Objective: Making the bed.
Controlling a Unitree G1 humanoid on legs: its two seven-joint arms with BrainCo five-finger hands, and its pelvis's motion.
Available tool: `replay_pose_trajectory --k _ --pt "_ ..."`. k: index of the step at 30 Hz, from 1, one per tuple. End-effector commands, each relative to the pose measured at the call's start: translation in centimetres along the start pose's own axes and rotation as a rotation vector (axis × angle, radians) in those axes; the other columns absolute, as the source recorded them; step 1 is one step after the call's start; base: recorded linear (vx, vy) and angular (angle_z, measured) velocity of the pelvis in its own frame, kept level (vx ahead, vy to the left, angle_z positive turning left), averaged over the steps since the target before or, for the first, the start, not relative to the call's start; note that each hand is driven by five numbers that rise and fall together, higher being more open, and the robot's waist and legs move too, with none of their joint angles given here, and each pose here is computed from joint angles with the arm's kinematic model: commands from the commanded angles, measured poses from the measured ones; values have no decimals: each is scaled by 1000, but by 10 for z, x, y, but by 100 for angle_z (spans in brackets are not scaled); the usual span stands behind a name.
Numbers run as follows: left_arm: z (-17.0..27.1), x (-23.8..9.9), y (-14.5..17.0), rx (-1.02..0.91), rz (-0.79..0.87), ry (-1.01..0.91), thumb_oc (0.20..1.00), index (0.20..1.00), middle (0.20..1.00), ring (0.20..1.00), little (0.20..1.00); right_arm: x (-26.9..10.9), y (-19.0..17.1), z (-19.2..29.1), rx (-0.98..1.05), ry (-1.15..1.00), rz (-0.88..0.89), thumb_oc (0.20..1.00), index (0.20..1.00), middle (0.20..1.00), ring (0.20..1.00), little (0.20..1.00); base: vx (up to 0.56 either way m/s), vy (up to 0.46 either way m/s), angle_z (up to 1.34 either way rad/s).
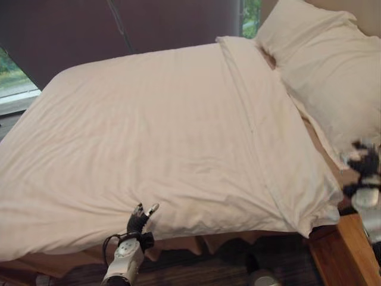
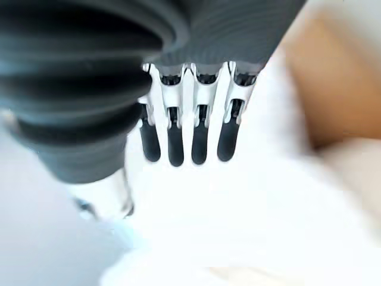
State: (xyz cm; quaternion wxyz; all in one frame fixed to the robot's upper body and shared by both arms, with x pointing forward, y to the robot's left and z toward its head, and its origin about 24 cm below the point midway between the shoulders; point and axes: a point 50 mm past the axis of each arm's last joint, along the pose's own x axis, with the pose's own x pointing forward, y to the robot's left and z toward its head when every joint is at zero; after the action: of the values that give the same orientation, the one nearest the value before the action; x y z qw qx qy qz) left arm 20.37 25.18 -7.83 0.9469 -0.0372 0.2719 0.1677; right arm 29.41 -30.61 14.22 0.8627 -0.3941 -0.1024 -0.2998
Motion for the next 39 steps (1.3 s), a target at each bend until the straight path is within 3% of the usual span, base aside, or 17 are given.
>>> replay_pose_trajectory --k 1,2,3,5,8,10,12,16,22,26,31,35,39 --pt "8 1 -53 30 -226 -39 1000 1000 1000 1000 1000 6 9 -8 14 14 -70 200 200 200 200 200 0 0 0" --pt "8 1 -53 30 -225 -39 1000 1000 1000 1000 1000 6 10 -8 14 13 -70 200 200 200 200 200 25 -7 10" --pt "3 -2 -52 38 -239 -28 1000 1000 1000 1000 1000 10 21 22 182 -61 -65 200 200 200 200 200 27 -17 8" --pt "1 -4 -51 41 -246 -24 1000 1000 1000 1000 1000 9 32 35 424 -28 -42 200 200 200 200 200 34 -27 -4" --pt "3 -3 -57 52 -265 -28 1000 1000 1000 1000 1000 6 56 42 974 150 -48 200 200 200 200 200 44 -23 1" --pt "9 0 -67 10 -283 -34 1000 1000 1000 1000 1000 8 65 45 1446 282 -165 200 200 200 200 200 31 13 4" --pt "11 2 -73 -29 -302 -26 1000 1000 1000 1000 1000 6 71 43 1587 335 -216 200 200 200 200 200 -20 59 7" --pt "9 3 -88 -82 -325 -16 1000 1000 1000 1000 1000 2 93 30 1632 486 -232 200 200 200 200 200 -84 41 3" --pt "26 16 -97 -162 -291 -26 1000 1000 1000 1000 1000 -56 133 -26 1582 832 -258 200 200 200 200 200 -50 16 -9" --pt "9 16 -89 -199 -258 52 1000 1000 1000 1000 1000 -104 122 -90 1509 1030 -442 200 200 200 200 200 13 58 -1" --pt "-12 10 -89 -214 -264 121 1000 1000 1000 1000 1000 -129 98 -132 1410 1126 -543 200 200 200 200 200 7 64 -7" --pt "-20 8 -84 -230 -248 151 1000 1000 1000 1000 1000 -151 84 -155 1297 1196 -538 200 200 200 200 200 66 72 -22" --pt "-21 7 -85 -231 -249 149 1000 1000 1000 1000 1000 -180 86 -163 1189 1263 -423 200 200 200 200 200 48 3 -20"
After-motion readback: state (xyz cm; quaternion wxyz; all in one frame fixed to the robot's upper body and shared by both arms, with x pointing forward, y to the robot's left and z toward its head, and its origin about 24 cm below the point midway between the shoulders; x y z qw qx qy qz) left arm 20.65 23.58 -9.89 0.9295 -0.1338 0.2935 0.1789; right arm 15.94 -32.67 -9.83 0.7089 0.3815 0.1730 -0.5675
